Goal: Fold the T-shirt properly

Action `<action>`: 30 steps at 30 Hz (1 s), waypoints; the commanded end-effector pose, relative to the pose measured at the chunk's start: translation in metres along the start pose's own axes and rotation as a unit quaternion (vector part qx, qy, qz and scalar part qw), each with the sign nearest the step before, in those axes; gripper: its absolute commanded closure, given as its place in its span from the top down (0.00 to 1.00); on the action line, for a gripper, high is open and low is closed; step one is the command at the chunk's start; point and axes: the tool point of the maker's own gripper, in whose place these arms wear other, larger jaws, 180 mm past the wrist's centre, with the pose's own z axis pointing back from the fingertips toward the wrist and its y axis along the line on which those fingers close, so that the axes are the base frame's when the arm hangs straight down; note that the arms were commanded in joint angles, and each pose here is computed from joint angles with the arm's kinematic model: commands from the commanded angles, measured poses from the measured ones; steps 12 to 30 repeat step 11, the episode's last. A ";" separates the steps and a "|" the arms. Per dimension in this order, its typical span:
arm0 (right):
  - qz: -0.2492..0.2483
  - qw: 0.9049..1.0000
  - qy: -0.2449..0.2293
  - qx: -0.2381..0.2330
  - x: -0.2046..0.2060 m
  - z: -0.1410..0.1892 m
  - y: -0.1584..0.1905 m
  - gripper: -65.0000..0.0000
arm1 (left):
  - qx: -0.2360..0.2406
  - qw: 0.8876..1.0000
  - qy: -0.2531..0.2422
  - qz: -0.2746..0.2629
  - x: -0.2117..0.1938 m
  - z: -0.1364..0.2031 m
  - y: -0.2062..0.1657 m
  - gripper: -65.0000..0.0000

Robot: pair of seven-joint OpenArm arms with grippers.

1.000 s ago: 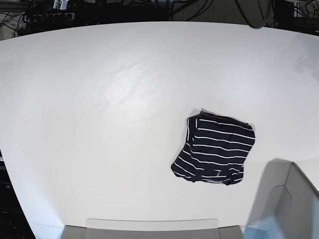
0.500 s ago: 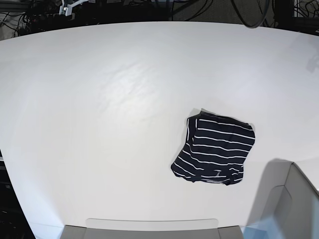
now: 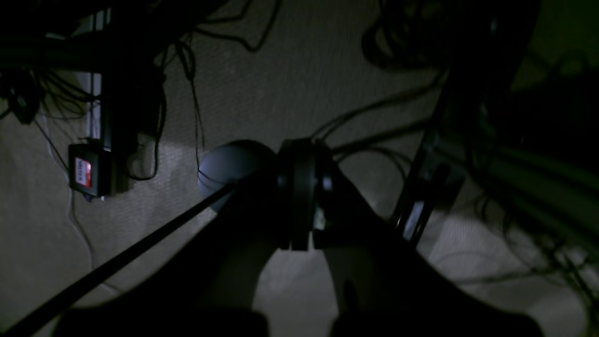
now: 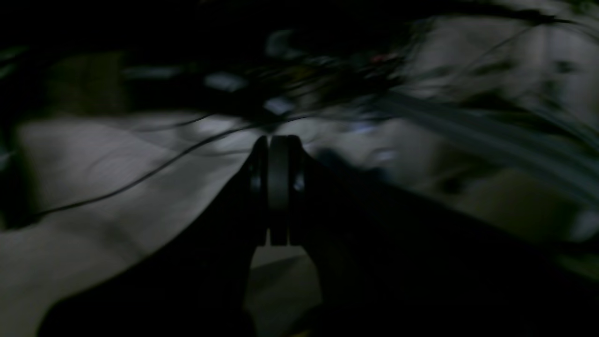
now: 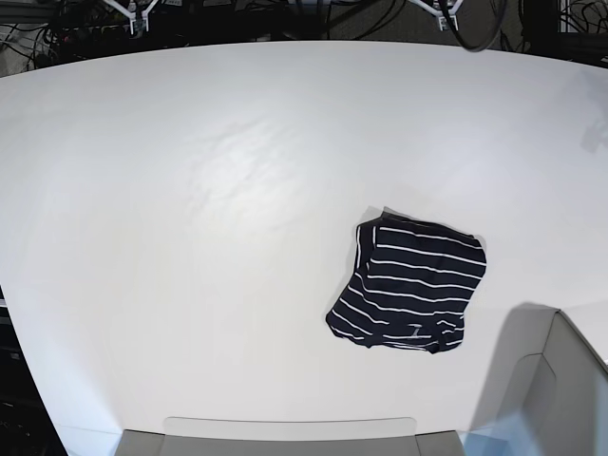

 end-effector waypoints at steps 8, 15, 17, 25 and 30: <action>0.012 0.996 0.015 -0.089 0.008 -0.001 -0.031 0.00 | 0.001 1.000 -0.009 -0.002 0.010 -0.004 -0.001 0.00; 0.003 0.995 0.044 -0.086 0.007 -0.002 -0.025 0.00 | 0.002 1.000 -0.010 -0.001 0.011 -0.004 -0.001 0.00; 0.003 0.995 0.044 -0.086 0.007 -0.002 -0.025 0.00 | 0.002 1.000 -0.010 -0.001 0.011 -0.004 -0.001 0.00; 0.003 0.995 0.044 -0.086 0.007 -0.002 -0.025 0.00 | 0.002 1.000 -0.010 -0.001 0.011 -0.004 -0.001 0.00; 0.003 0.995 0.044 -0.086 0.007 -0.002 -0.025 0.00 | 0.002 1.000 -0.010 -0.001 0.011 -0.004 -0.001 0.00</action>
